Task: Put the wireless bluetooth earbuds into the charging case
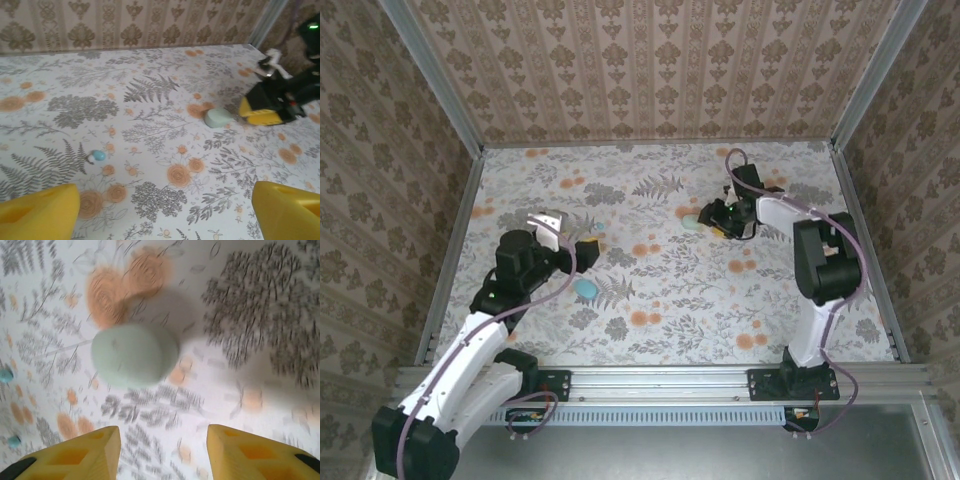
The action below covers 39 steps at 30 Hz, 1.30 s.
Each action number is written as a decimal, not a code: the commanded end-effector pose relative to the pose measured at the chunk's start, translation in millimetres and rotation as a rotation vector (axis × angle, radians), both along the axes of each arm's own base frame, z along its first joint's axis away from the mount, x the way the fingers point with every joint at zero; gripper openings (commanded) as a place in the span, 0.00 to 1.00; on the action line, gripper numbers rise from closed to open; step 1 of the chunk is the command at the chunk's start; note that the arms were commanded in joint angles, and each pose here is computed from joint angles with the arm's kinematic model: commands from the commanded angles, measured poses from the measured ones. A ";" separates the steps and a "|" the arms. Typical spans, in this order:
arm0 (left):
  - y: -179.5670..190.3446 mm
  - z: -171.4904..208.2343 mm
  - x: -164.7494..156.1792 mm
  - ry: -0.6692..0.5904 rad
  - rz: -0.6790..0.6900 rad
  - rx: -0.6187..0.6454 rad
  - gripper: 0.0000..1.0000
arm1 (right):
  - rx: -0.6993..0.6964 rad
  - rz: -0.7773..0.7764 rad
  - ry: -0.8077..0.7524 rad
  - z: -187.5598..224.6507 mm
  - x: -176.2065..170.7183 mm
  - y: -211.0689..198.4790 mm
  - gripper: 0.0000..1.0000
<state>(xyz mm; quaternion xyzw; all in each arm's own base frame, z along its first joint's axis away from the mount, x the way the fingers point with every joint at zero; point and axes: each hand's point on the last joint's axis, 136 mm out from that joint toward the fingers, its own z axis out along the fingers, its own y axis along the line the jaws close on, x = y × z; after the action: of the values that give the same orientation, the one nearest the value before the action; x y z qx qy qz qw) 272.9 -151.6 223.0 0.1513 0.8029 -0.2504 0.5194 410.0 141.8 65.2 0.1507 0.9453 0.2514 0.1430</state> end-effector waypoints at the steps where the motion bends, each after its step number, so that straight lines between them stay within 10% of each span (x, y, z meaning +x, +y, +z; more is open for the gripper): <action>1: 26.5 -6.8 4.3 0.115 0.145 0.008 0.88 | -0.138 0.088 -0.066 19.4 -32.7 16.1 0.50; 17: 100.5 -84.8 5.1 0.557 0.478 -0.260 0.86 | -0.167 0.782 -0.325 19.9 -141.7 271.1 0.57; 39: 137.5 -113.8 -1.0 0.636 0.643 -0.235 0.88 | -0.267 1.010 -0.283 -30.4 -150.0 322.0 0.67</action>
<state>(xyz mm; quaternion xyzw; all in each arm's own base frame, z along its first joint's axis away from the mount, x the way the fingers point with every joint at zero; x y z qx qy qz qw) 271.8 -21.2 107.4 -0.2346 0.8960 -0.2122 0.3116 260.8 457.7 34.2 -0.3598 0.9011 0.1903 0.1494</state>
